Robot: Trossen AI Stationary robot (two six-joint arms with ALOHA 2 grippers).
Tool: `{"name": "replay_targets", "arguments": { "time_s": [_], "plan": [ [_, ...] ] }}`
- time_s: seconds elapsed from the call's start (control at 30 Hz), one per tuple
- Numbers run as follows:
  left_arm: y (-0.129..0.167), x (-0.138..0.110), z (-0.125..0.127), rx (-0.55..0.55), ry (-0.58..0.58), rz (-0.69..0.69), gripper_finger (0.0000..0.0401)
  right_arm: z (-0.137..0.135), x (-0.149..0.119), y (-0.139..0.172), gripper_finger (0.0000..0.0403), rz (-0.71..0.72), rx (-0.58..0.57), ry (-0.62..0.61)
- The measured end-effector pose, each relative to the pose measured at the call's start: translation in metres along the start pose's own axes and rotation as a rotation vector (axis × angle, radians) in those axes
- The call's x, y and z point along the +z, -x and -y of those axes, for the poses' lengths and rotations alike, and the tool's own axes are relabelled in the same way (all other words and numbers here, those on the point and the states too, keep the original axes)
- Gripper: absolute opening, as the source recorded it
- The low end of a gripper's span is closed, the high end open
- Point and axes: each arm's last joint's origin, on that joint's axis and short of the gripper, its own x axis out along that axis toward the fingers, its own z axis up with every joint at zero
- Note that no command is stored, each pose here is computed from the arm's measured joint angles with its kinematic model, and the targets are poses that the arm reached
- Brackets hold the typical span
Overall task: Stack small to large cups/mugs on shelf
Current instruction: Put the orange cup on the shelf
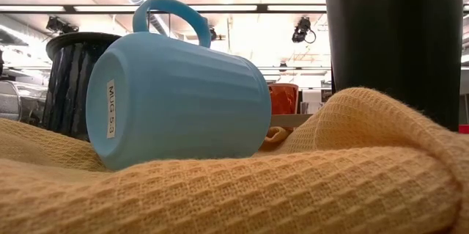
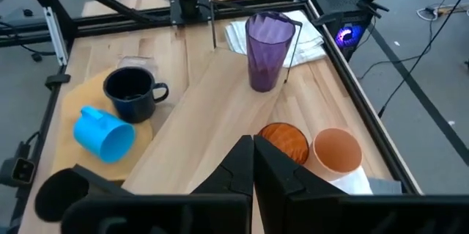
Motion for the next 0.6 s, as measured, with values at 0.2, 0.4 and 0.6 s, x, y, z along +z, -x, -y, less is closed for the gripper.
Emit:
{"name": "replay_targets", "arguments": {
  "time_s": [0.2, 0.4, 0.6],
  "plan": [
    [0.001, -0.004, 0.004, -0.010, -0.039, -0.013, 0.0283, -0.002, 0.002, -0.021, 0.0015, -0.080, -0.005, 0.035],
    [0.004, -0.001, 0.005, -0.016, -0.082, -0.007, 0.0283, 0.001, 0.006, -0.038, 0.0010, -0.115, -0.034, 0.040],
    [0.014, 0.011, 0.006, -0.033, -0.129, 0.027, 0.0283, 0.051, 0.014, -0.062, 0.0010, -0.132, -0.208, -0.041]
  ]
}}
